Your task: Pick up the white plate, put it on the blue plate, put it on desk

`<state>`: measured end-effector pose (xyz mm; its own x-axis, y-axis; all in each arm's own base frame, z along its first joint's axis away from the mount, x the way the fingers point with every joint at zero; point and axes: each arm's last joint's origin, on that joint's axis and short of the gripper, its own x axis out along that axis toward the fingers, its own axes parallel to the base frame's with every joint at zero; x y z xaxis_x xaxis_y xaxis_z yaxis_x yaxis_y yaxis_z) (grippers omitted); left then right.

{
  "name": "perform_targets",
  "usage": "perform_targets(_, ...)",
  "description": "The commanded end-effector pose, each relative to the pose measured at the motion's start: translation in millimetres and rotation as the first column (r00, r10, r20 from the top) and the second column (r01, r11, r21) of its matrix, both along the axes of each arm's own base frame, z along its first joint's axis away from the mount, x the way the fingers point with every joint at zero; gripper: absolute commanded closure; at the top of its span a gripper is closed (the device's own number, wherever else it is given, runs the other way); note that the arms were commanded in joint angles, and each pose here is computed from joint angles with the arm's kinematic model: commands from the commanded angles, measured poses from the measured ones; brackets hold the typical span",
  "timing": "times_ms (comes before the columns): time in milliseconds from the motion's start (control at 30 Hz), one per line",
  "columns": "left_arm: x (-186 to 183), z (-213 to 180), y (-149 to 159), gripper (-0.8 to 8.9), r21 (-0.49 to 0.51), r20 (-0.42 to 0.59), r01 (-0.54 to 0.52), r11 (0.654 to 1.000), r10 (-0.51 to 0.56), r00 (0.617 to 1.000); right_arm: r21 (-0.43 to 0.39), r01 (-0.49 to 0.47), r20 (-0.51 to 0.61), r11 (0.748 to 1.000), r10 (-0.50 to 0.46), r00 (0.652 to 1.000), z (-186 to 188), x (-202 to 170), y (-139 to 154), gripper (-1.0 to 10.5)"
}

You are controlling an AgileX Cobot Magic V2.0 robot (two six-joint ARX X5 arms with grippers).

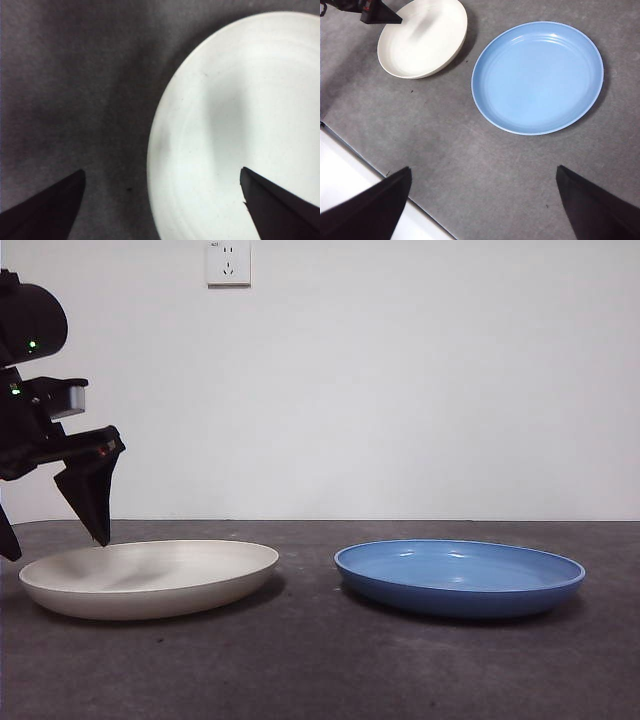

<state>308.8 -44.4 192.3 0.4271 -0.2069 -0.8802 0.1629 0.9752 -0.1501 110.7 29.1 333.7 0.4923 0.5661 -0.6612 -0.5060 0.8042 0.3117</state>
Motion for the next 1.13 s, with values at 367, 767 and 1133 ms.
perform_targets(367, 8.3, -10.1, -1.8, 4.19, -0.003, -0.034, 0.003, 1.000, -0.003, 0.999, 0.003, 0.003, 0.018, 1.000, -0.003, 1.000, 5.0, 1.7, 0.6, 4.8)
perform_targets(767, 7.7, -10.5, -1.7, 7.55, -0.003, -0.041, 0.002, 1.000, -0.002, 0.999, 0.004, 0.003, 0.021, 1.000, -0.003, 1.000, 5.1, 1.9, 0.6, 4.8)
perform_targets(1133, 9.7, -9.6, -1.8, 8.05, -0.020, -0.027, -0.032, 0.999, 0.032, 0.999, 0.003, 0.003, 0.021, 1.000, -0.003, 1.000, 5.2, 1.8, 0.6, 4.8)
